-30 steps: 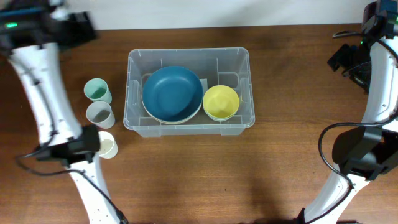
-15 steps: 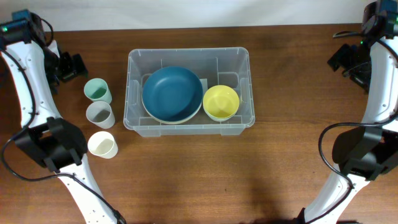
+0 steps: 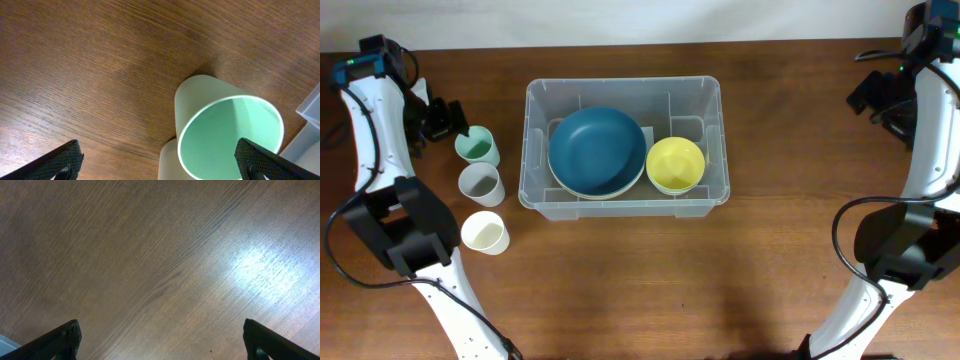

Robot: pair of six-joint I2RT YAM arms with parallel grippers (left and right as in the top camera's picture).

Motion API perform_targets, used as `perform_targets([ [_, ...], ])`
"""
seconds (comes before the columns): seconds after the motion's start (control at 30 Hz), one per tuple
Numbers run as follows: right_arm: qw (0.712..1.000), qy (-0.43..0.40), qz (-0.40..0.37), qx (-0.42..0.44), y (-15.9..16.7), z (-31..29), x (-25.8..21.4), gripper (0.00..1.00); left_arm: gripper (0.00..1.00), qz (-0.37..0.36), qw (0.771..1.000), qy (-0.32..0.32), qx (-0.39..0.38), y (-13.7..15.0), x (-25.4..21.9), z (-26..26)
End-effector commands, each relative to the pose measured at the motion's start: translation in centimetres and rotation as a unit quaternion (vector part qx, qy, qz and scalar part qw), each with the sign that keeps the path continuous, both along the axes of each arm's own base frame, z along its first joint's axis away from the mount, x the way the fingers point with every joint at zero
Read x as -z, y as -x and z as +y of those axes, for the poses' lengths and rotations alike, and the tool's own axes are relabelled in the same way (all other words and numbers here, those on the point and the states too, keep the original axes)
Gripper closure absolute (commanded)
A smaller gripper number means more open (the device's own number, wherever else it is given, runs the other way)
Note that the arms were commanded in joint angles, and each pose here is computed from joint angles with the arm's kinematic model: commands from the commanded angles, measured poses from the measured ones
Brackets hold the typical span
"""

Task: Pack container
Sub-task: 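Move left gripper to the mint green cup and grasp it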

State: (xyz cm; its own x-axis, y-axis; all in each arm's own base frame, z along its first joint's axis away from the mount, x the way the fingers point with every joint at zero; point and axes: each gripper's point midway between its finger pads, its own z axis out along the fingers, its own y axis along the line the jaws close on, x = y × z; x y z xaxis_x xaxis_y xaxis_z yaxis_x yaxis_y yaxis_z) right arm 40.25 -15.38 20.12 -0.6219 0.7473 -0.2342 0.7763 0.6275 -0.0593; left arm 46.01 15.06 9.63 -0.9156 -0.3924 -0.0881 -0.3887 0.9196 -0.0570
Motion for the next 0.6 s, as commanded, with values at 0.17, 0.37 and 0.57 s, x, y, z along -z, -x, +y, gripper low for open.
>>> perform_targets([
  [0.17, 1.0, -0.001, 0.003, 0.005, 0.0, -0.1, 0.3, 0.01, 0.04, 0.021, 1.0, 0.002, 0.022, 0.2, 3.0, 0.4],
  [0.37, 1.0, -0.001, 0.003, 0.005, 0.0, -0.1, 0.3, 0.01, 0.04, 0.03, 0.999, 0.007, 0.029, 0.3, 4.7, 0.3],
  [0.57, 1.0, 0.0, 0.003, 0.005, 0.0, -0.1, 0.3, 0.01, 0.33, 0.026, 0.999, 0.005, 0.029, 0.0, 4.8, 0.4],
])
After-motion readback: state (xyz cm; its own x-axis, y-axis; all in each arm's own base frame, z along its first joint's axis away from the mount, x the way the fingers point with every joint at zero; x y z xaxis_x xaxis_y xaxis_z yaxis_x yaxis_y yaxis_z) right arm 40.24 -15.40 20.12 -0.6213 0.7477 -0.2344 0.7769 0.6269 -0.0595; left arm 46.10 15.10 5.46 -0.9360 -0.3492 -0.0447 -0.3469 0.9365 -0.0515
